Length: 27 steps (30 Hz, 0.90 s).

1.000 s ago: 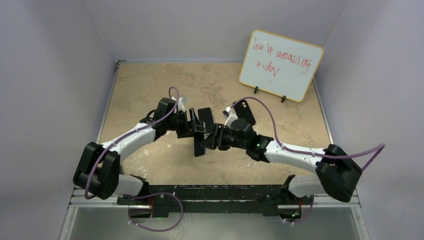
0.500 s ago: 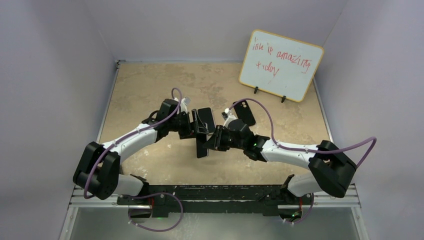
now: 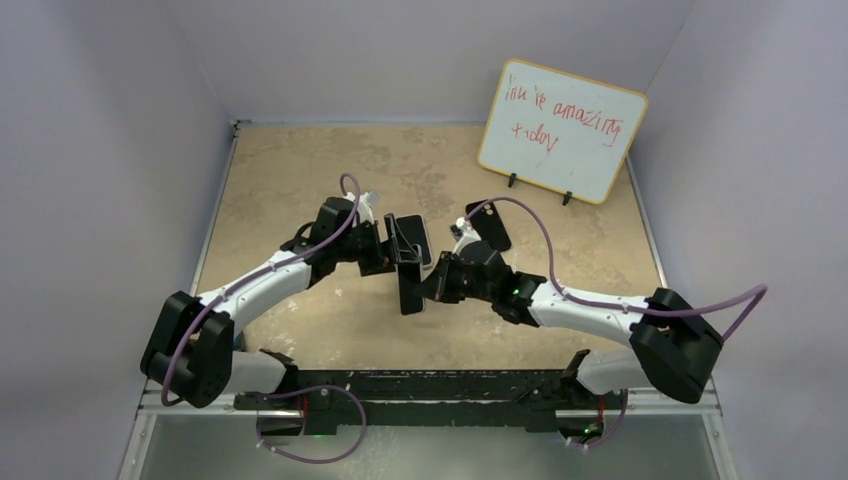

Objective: Put the phone into the phone case

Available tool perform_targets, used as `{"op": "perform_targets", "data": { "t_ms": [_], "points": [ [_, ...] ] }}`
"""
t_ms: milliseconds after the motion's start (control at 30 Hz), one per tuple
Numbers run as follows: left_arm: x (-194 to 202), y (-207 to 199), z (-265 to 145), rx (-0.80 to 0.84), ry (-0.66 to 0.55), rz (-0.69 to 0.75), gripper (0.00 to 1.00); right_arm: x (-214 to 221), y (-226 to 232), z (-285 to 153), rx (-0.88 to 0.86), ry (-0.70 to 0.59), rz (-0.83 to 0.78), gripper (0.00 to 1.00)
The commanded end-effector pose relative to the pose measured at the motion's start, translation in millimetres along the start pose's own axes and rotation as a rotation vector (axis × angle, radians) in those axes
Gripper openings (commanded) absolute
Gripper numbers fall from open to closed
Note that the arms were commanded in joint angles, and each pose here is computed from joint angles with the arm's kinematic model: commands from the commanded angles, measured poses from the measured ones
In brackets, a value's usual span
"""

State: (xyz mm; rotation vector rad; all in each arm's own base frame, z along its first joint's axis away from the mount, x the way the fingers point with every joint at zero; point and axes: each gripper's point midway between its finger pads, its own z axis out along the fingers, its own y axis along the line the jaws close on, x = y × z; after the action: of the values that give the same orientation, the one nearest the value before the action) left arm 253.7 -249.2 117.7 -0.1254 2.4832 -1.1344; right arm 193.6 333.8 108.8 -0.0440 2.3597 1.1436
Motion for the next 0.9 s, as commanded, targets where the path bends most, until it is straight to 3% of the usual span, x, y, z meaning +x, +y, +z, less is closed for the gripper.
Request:
{"op": "perform_targets", "data": {
  "t_ms": [0,133,333,633,867],
  "points": [
    [-16.8,-49.6,-12.6,0.174,-0.043,0.057,0.83,-11.7,-19.2,-18.5,0.109,-0.090,-0.005,0.00],
    [-21.2,-68.9,-15.7,0.247,-0.049,0.100,0.91,-25.3,-31.0,-36.0,0.175,-0.171,-0.030,0.00],
    [-27.3,-59.1,-11.1,0.170,-0.068,0.131,0.90,-49.8,-49.4,-75.6,0.320,-0.299,-0.054,0.00],
    [-67.0,-68.4,25.1,0.025,-0.178,0.167,0.75,-79.8,-57.5,-153.2,0.424,-0.496,-0.050,0.00],
    [-89.7,-79.3,93.3,-0.090,-0.213,0.215,0.64,-93.7,-53.6,-207.2,0.381,-0.650,0.011,0.00]
  ]
}}
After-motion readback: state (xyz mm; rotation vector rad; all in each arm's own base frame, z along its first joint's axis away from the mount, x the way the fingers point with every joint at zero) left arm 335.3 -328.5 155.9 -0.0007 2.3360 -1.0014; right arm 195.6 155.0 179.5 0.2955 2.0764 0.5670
